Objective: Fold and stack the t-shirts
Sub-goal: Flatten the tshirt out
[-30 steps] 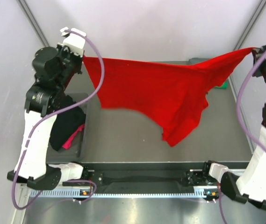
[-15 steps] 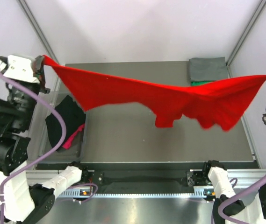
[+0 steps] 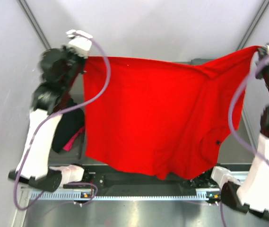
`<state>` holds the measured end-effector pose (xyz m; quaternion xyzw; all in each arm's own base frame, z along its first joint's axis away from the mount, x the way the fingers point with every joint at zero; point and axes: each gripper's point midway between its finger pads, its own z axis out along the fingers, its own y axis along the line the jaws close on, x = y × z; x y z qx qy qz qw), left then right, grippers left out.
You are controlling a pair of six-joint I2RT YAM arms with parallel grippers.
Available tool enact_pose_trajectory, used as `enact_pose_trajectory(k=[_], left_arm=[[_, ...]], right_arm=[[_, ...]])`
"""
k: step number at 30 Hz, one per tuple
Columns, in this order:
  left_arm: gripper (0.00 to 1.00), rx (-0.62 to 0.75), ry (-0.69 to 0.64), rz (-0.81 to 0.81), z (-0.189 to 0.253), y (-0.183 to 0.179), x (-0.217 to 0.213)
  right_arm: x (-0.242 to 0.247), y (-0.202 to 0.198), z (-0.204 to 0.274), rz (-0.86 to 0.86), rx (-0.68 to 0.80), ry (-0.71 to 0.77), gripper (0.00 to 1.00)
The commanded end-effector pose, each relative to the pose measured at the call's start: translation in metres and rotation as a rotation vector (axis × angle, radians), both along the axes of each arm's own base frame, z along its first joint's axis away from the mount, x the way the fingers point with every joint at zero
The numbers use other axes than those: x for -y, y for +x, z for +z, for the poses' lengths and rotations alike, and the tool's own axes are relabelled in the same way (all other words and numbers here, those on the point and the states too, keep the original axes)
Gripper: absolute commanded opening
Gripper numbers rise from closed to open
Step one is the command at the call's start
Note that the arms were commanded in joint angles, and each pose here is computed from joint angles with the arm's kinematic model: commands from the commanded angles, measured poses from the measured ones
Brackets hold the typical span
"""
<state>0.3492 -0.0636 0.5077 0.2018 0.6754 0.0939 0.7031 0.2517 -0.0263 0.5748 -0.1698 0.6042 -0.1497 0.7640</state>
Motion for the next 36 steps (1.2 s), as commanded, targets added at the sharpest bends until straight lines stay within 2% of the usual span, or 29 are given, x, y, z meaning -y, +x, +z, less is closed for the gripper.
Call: enact_pose_trajectory(k=[1, 7, 9, 10, 11, 12, 13, 15, 16, 17, 18, 20, 21, 26, 27, 28, 29, 31, 36], left_arm=[[0.0, -0.078, 0.049, 0.037, -0.051, 0.054, 0.006], [0.0, -0.25, 0.098, 0.044, -0.169, 0.135, 0.018], [0.0, -0.284, 0.107, 0.043, -0.196, 0.154, 0.021], [0.0, -0.33, 0.12, 0.042, -0.225, 0.17, 0.025], [0.0, -0.317, 0.117, 0.041, -0.228, 0.182, 0.027], [0.0, -0.367, 0.131, 0.032, -0.259, 0.196, 0.032], [0.0, -0.381, 0.133, 0.026, -0.27, 0.204, 0.035], [0.0, -0.37, 0.127, 0.022, -0.273, 0.224, 0.042], [0.0, -0.411, 0.137, 0.023, -0.3, 0.236, 0.045], [0.0, -0.379, 0.127, 0.028, -0.289, 0.249, 0.047], [0.0, -0.41, 0.14, 0.041, -0.312, 0.259, 0.047], [0.0, -0.37, 0.133, 0.057, -0.303, 0.276, 0.048], [0.0, -0.369, 0.138, 0.067, -0.315, 0.286, 0.049], [0.0, -0.22, 0.123, 0.124, -0.293, 0.319, 0.046], [0.0, -0.215, 0.124, 0.136, -0.3, 0.327, 0.046], [0.0, -0.164, 0.107, 0.151, -0.281, 0.334, 0.046], [0.0, -0.163, 0.11, 0.165, -0.289, 0.34, 0.045], [0.0, -0.086, 0.087, 0.187, -0.268, 0.348, 0.043], [0.0, -0.036, 0.088, 0.193, -0.269, 0.355, 0.044]], right_arm=[[0.026, 0.068, -0.037, -0.015, -0.061, -0.017, 0.0], [0.039, 0.168, -0.164, 0.053, -0.326, 0.047, 0.0], [0.039, 0.189, -0.2, 0.038, -0.392, 0.024, 0.0], [0.029, 0.208, -0.227, 0.062, -0.442, 0.017, 0.0], [0.025, 0.217, -0.243, 0.068, -0.474, 0.009, 0.0], [0.014, 0.227, -0.258, 0.077, -0.502, -0.019, 0.0], [0.011, 0.242, -0.287, 0.081, -0.561, -0.021, 0.0], [0.0, 0.257, -0.299, 0.084, -0.583, -0.03, 0.0], [-0.002, 0.269, -0.322, 0.087, -0.626, -0.021, 0.0], [-0.003, 0.277, -0.32, 0.084, -0.62, -0.019, 0.0], [-0.006, 0.287, -0.339, 0.074, -0.654, -0.012, 0.0], [-0.008, 0.302, -0.338, 0.061, -0.64, -0.005, 0.0], [-0.01, 0.309, -0.353, 0.049, -0.664, -0.001, 0.0], [-0.008, 0.337, -0.36, 0.001, -0.652, 0.05, 0.0], [-0.007, 0.342, -0.367, -0.008, -0.658, 0.059, 0.0], [-0.006, 0.345, -0.366, -0.015, -0.651, 0.066, 0.0], [-0.005, 0.347, -0.366, -0.023, -0.648, 0.071, 0.0], [-0.005, 0.352, -0.369, -0.024, -0.645, 0.08, 0.0], [-0.01, 0.363, -0.373, -0.018, -0.643, 0.092, 0.0]])
